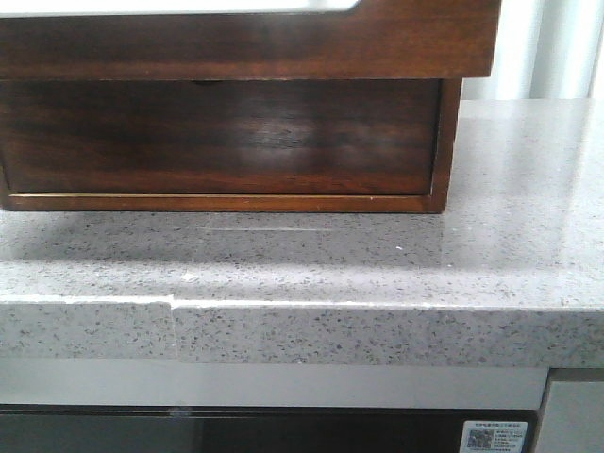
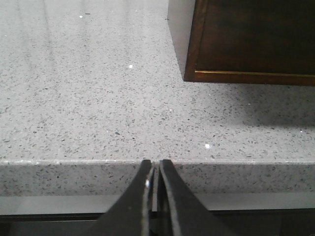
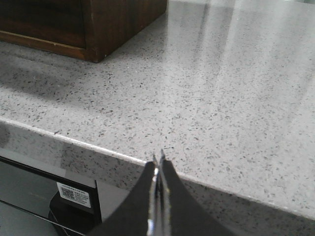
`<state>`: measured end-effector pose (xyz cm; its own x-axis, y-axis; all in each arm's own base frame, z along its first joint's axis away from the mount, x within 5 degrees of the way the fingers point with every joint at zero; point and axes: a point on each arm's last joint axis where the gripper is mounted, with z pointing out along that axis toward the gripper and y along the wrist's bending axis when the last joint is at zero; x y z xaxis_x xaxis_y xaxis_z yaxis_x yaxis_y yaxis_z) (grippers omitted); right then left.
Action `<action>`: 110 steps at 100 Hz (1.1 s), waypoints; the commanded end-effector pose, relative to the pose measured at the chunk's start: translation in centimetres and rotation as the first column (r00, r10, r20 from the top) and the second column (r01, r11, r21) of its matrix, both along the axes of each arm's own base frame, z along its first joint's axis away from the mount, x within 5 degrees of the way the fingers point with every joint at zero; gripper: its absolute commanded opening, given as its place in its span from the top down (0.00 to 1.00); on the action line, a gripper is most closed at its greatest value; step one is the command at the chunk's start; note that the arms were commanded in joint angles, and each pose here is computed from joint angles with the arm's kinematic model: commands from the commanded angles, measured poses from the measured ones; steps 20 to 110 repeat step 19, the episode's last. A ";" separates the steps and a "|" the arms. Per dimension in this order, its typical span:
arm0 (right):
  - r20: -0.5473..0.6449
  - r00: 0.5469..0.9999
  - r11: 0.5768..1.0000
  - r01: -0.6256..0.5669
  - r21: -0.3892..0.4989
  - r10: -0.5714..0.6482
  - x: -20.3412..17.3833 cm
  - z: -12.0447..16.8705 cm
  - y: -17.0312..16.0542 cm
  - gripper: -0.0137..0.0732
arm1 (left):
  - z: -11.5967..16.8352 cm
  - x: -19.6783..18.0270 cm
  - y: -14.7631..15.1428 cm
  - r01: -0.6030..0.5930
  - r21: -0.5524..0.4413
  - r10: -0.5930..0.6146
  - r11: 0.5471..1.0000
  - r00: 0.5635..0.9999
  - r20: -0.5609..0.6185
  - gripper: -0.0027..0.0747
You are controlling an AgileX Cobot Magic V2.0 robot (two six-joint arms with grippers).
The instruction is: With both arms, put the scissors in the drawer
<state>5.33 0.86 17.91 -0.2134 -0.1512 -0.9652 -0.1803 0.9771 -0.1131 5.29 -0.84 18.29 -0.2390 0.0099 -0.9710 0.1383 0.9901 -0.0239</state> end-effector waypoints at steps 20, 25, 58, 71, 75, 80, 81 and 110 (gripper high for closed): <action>0.032 0.999 1.000 0.009 0.007 -0.009 0.0 0.0 -0.1 0.90 | -0.4 0.0 0.0 -0.004 -0.016 0.005 1.000 0.999 0.033 0.99; 0.032 0.999 1.000 0.009 0.007 -0.009 0.0 0.0 -0.1 0.90 | -0.4 0.0 0.0 -0.004 -0.016 0.005 1.000 0.999 0.033 0.99; 0.032 0.999 1.000 0.009 0.007 -0.009 0.0 0.0 -0.1 0.90 | -0.4 0.0 0.0 -0.004 -0.016 0.005 1.000 0.999 0.033 0.99; 0.032 0.999 1.000 0.009 0.007 -0.009 0.0 0.0 -0.1 0.90 | -0.4 0.0 0.0 -0.004 -0.016 0.005 1.000 0.999 0.033 0.99; 0.032 0.999 1.000 0.009 0.007 -0.009 0.0 0.0 -0.1 0.90 | -0.4 0.0 0.0 -0.004 -0.016 0.005 1.000 0.999 0.033 0.99; 0.032 0.999 1.000 0.009 0.007 -0.009 0.0 0.0 -0.1 0.90 | -0.4 0.0 0.0 -0.004 -0.016 0.005 1.000 0.999 0.033 0.99; 0.032 0.999 1.000 0.009 0.007 -0.009 0.0 0.0 -0.1 0.90 | -0.4 0.0 0.0 -0.004 -0.016 0.005 1.000 0.999 0.033 0.99; 0.032 0.999 1.000 0.009 0.007 -0.009 0.0 0.0 -0.1 0.90 | -0.4 0.0 0.0 -0.004 -0.016 0.005 1.000 0.999 0.033 0.99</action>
